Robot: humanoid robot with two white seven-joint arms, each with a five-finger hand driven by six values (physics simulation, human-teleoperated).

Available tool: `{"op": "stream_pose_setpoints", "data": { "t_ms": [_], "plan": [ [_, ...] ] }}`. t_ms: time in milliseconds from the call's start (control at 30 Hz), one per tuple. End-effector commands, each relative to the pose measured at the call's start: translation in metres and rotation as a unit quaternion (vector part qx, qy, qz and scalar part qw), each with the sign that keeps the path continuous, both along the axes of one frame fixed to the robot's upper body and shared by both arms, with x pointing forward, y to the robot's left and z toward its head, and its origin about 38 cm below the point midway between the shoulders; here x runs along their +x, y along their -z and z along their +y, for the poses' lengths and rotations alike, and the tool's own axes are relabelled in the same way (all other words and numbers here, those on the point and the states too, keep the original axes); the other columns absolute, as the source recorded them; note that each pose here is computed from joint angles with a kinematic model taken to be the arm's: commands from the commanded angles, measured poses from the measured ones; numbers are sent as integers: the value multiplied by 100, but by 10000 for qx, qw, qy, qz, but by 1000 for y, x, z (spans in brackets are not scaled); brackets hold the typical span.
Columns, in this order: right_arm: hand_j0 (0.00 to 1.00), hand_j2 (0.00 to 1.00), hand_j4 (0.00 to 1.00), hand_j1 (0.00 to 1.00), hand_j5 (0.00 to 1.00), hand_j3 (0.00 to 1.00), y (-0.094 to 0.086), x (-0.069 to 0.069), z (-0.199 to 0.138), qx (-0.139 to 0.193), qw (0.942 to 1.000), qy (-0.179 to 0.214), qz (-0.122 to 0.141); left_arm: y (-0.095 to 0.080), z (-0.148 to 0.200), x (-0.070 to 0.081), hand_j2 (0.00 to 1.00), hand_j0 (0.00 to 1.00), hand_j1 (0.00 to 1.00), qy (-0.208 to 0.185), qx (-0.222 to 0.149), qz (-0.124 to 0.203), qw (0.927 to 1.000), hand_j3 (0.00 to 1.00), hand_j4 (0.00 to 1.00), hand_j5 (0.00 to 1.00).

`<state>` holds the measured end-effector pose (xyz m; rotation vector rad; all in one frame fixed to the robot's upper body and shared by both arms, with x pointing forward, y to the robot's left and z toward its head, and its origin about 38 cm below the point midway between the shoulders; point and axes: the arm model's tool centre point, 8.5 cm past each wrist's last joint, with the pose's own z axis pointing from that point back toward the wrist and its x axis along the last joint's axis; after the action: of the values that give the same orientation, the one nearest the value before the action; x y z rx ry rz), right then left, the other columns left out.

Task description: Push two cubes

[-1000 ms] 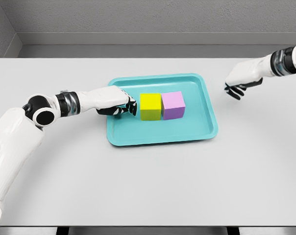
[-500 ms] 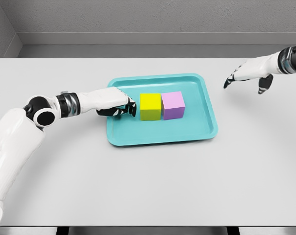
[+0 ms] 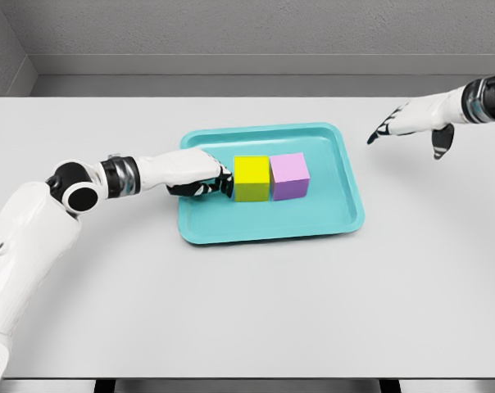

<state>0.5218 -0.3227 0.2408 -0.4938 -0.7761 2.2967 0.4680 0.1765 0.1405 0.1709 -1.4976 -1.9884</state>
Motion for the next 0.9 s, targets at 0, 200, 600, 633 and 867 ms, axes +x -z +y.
{"op": "stream_pose_setpoints", "data": {
  "t_ms": [0,200,600,633,867],
  "plan": [
    [100,100,100,100,100,100,-3,1,-1,31,10000,31,-34,-1,0,0,46,46,46,-10,-38,11,10000,46,46,46],
    [100,100,100,100,100,100,-2,1,1,42,10000,17,-31,0,-1,0,46,46,46,-1,-33,20,10000,46,46,46],
    [100,100,100,100,100,100,-7,2,3,45,10000,-9,-78,1,-6,-1,46,46,46,26,-64,31,10000,46,46,46],
    [100,100,100,100,100,100,-7,3,4,47,10000,-17,-77,1,-6,-1,46,46,46,26,-64,31,10000,46,46,46],
    [100,100,100,100,100,100,-6,2,4,43,10000,-25,-72,2,-8,-2,46,46,46,54,-53,43,10000,46,46,46]
  ]
}}
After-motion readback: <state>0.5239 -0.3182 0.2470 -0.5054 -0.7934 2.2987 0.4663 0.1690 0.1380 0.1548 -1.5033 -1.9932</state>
